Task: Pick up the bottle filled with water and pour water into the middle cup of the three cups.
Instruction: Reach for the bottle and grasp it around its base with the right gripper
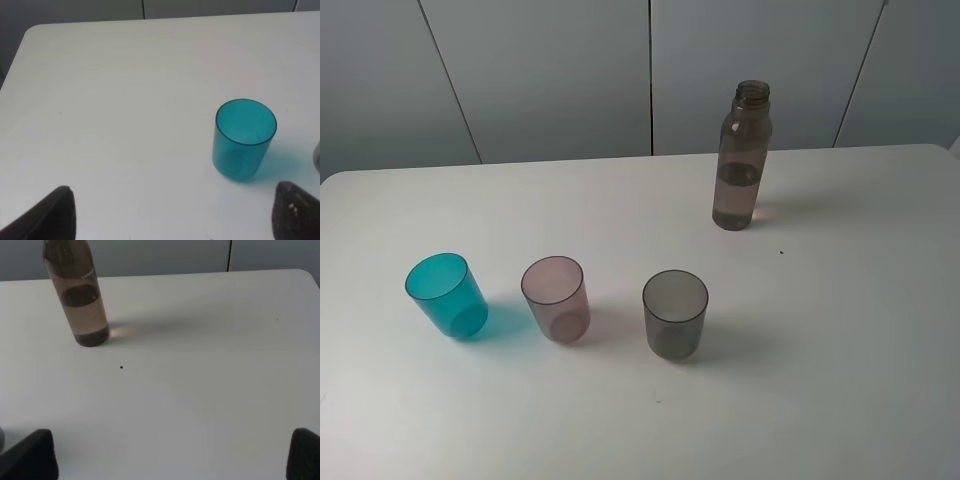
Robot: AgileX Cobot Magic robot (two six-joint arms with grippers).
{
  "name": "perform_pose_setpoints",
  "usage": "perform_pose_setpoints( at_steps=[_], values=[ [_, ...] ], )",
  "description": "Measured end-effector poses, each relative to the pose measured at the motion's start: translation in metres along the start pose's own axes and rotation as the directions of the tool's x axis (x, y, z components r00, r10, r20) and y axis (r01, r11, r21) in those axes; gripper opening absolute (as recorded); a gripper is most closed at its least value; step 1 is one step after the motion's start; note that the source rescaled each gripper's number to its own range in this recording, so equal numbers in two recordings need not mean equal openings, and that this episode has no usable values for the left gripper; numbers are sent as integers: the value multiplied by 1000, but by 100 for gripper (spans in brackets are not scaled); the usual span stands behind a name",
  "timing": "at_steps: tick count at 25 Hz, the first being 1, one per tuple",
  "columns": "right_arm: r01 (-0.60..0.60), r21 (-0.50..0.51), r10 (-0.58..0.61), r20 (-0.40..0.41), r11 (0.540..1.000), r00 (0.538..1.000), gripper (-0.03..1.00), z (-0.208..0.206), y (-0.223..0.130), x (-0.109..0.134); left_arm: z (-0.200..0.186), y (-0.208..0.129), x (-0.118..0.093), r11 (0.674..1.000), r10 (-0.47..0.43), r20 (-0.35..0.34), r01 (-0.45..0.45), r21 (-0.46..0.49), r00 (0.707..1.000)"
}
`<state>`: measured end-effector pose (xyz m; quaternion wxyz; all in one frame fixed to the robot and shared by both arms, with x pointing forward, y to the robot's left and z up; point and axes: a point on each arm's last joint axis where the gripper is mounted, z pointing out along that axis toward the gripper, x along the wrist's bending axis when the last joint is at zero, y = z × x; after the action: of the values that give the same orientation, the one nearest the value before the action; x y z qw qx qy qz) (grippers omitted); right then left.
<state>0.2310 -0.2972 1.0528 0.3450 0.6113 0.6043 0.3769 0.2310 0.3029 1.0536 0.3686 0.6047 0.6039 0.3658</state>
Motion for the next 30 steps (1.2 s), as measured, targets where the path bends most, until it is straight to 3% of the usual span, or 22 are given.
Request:
perform_pose_setpoints(
  at_steps=[24, 30],
  values=[
    [-2, 0, 2, 0, 1000, 1000, 98, 0, 0, 0, 0, 0, 0, 1000, 0, 0, 0, 0, 1000],
    [-9, 107, 8, 5, 994, 1000, 98, 17, 17, 0, 0, 0, 0, 1000, 0, 0, 0, 0, 1000]
  ],
)
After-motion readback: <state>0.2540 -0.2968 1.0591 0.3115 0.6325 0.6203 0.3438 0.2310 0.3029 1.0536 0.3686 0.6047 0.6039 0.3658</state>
